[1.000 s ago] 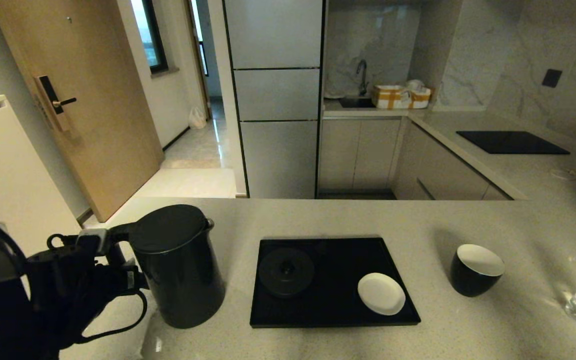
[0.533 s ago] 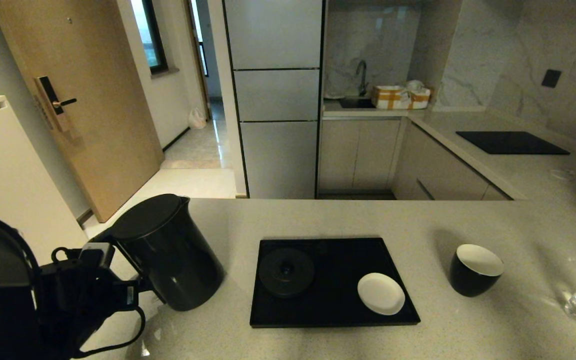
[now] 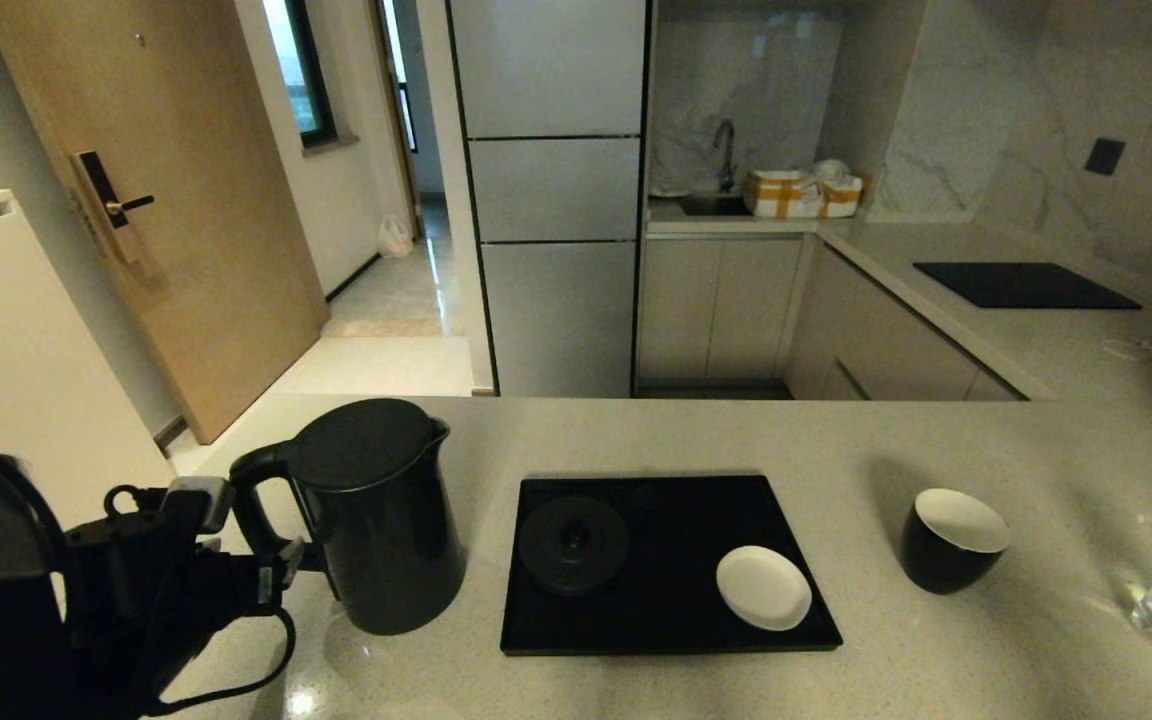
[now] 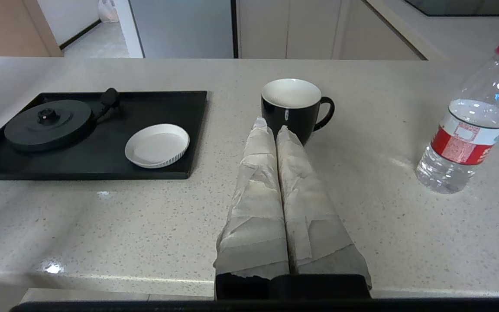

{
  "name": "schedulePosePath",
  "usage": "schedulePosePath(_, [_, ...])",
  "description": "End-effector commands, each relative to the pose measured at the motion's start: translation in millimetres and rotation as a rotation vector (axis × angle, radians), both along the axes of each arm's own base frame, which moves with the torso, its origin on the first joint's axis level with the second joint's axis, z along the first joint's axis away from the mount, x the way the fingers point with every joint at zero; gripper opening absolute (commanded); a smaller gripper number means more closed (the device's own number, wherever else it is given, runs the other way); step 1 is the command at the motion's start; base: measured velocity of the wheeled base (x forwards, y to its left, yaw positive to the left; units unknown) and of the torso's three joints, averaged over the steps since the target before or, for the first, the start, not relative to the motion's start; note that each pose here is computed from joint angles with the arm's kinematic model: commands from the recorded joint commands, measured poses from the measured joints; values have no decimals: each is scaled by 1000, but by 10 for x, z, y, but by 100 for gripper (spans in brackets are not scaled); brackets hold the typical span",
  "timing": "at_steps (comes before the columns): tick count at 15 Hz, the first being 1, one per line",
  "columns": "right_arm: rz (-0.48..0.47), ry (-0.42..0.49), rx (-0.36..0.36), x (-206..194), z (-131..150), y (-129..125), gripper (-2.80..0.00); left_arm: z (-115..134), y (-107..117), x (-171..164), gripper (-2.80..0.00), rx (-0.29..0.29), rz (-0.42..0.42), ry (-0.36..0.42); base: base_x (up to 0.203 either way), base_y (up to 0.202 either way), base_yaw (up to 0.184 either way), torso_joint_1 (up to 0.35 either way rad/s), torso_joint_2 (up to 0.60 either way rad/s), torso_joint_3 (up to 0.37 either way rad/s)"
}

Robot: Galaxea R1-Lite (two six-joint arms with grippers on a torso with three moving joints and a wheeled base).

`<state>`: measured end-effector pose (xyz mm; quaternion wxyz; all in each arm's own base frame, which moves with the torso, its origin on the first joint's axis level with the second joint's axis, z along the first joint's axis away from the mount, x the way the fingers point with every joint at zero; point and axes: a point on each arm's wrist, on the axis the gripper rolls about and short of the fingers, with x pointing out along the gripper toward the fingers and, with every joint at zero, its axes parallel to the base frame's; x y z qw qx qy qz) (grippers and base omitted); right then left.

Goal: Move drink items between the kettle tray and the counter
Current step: Place it on the left

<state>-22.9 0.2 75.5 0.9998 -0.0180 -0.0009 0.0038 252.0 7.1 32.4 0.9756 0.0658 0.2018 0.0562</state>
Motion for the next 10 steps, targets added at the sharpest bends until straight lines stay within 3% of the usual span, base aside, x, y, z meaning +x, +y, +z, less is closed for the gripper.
schedulePosePath(1, [0, 0, -1, 0, 0, 0, -280, 30, -165, 26, 0, 32, -26, -25, 0, 0, 0, 0, 0, 0])
schedulePosePath(10, [0, 0, -1, 0, 0, 0, -280, 217, -236, -126, 0, 55, -41, -69, 0, 0, 0, 0, 0, 0])
